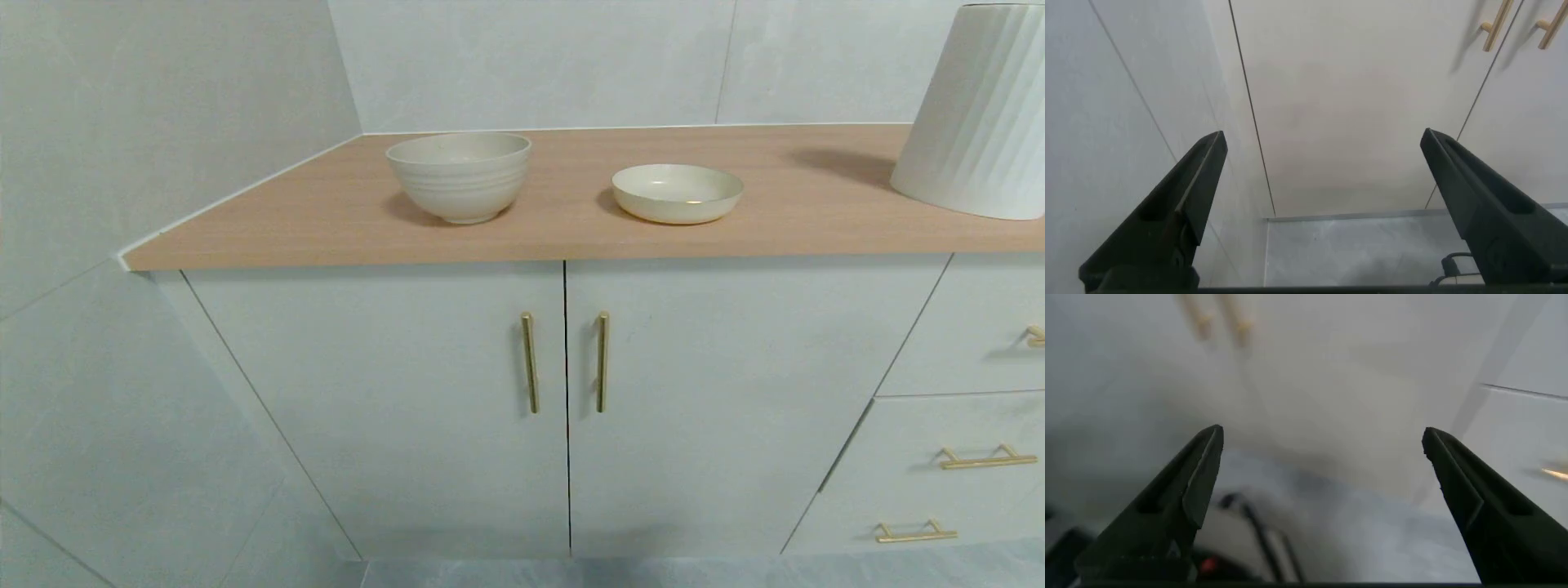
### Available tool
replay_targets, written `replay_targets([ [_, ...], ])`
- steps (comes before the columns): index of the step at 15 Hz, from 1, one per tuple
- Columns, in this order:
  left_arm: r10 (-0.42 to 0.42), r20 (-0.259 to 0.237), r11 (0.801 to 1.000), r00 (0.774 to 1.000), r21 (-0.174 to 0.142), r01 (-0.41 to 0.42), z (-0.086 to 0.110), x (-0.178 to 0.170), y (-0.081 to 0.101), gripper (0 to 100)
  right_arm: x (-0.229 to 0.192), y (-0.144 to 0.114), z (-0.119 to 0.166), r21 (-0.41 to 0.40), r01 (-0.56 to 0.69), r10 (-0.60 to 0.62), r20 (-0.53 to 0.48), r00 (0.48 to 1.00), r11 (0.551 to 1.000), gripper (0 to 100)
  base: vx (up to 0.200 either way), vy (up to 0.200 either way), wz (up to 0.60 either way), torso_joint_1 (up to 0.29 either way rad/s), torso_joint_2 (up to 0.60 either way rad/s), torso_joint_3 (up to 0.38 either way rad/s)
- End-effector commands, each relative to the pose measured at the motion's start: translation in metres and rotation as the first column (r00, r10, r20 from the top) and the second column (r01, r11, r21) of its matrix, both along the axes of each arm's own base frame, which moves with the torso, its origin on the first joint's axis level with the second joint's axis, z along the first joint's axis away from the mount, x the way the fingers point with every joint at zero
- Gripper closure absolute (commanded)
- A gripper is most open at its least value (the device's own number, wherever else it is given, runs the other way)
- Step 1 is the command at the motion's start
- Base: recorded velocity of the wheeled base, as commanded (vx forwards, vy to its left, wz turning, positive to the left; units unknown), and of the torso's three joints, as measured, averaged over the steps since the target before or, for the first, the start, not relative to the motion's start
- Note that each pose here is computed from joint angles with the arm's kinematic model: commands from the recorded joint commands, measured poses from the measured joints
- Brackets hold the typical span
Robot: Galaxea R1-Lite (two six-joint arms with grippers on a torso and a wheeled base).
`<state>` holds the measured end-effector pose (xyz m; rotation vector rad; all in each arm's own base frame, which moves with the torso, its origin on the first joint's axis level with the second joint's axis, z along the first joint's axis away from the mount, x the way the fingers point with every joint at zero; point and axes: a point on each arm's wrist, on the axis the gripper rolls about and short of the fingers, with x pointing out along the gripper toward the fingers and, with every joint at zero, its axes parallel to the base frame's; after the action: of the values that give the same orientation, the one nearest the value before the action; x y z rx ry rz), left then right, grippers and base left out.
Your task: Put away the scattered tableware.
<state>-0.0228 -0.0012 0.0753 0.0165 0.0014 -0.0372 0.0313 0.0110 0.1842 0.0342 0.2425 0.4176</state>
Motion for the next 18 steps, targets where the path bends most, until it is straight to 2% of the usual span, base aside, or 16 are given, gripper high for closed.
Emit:
replay_targets([
  [1,0.0,0.0,1.0,1.0,0.0,0.0,0.0,0.0,0.0,0,0.096,0.056,0.022,0.03,-0.3,0.301,-0.177,0.937,0.953,0,0.0,0.0,0.0,0.0,0.0,0.0],
  [4,0.0,0.002,1.0,1.0,0.0,0.0,0.0,0.0,0.0,0,0.143,0.1,0.016,0.04,-0.388,0.388,-0.194,0.901,0.921,0,0.0,0.0,0.0,0.0,0.0,0.0],
  [5,0.0,0.0,1.0,1.0,0.0,0.0,0.0,0.0,0.0,0,0.16,0.126,0.011,0.042,-0.44,0.44,-0.194,0.877,0.897,0,0.0,0.0,0.0,0.0,0.0,0.0],
  [7,0.0,0.0,1.0,1.0,0.0,0.0,0.0,0.0,0.0,0,0.177,0.148,0.009,0.063,-0.46,0.463,-0.19,0.866,0.886,0,0.0,0.0,0.0,0.0,0.0,0.0],
  [11,0.0,0.0,1.0,1.0,0.0,0.0,0.0,0.0,0.0,0,0.213,0.175,0.012,0.105,-0.449,0.461,-0.188,0.867,0.887,0,0.0,0.0,0.0,0.0,0.0,0.0],
  [14,0.0,0.0,1.0,1.0,0.0,0.0,0.0,0.0,0.0,0,0.226,0.184,-0.003,0.111,-0.443,0.457,-0.209,0.864,0.889,0,0.0,0.0,0.0,0.0,0.0,0.0],
  [18,0.0,0.0,1.0,1.0,0.0,0.0,0.0,0.0,0.0,0,0.228,0.211,-0.018,0.141,-0.456,0.474,-0.152,0.867,0.879,0,0.0,0.0,0.0,0.0,0.0,0.0],
])
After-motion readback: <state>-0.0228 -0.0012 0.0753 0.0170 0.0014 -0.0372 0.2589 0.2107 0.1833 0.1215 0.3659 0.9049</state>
